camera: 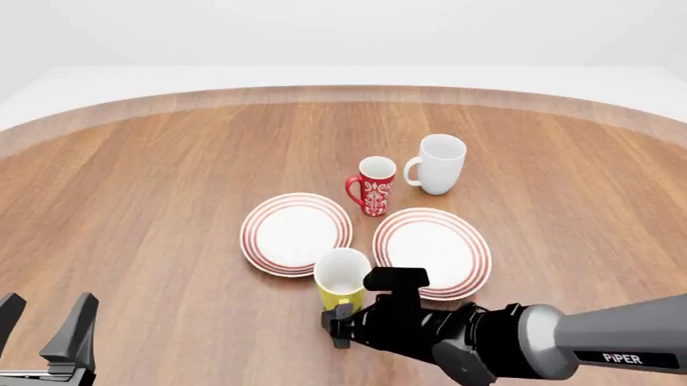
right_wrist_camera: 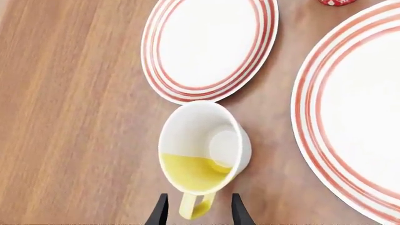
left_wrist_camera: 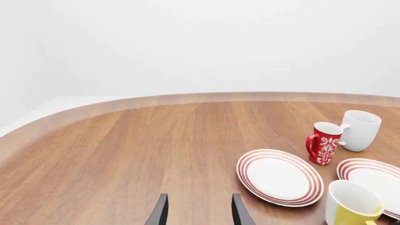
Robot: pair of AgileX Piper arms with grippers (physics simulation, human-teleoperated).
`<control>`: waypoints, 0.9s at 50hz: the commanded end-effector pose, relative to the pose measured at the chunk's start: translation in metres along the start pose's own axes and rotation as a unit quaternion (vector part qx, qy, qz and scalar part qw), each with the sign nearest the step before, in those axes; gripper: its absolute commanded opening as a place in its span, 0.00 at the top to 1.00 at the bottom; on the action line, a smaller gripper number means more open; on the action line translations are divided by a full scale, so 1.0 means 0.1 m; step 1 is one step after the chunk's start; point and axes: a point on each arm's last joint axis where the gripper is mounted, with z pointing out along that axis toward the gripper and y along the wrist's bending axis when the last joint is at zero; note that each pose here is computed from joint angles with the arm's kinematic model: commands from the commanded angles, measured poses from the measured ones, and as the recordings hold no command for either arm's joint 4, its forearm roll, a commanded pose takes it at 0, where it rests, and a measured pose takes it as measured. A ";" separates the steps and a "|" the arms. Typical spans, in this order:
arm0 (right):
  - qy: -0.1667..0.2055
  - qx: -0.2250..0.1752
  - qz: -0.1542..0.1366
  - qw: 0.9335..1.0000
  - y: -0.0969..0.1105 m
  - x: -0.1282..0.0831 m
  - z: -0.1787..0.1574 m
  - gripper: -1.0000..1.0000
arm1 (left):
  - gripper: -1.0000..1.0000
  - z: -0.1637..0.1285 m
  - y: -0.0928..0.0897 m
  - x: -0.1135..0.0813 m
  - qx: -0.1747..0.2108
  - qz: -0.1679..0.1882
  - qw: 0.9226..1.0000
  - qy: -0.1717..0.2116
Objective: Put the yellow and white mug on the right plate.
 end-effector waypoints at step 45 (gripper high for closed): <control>-0.012 0.001 -0.043 0.999 0.18 -0.33 -0.30 1.00 | 0.00 0.00 0.00 0.00 0.000 0.000 1.000 0.000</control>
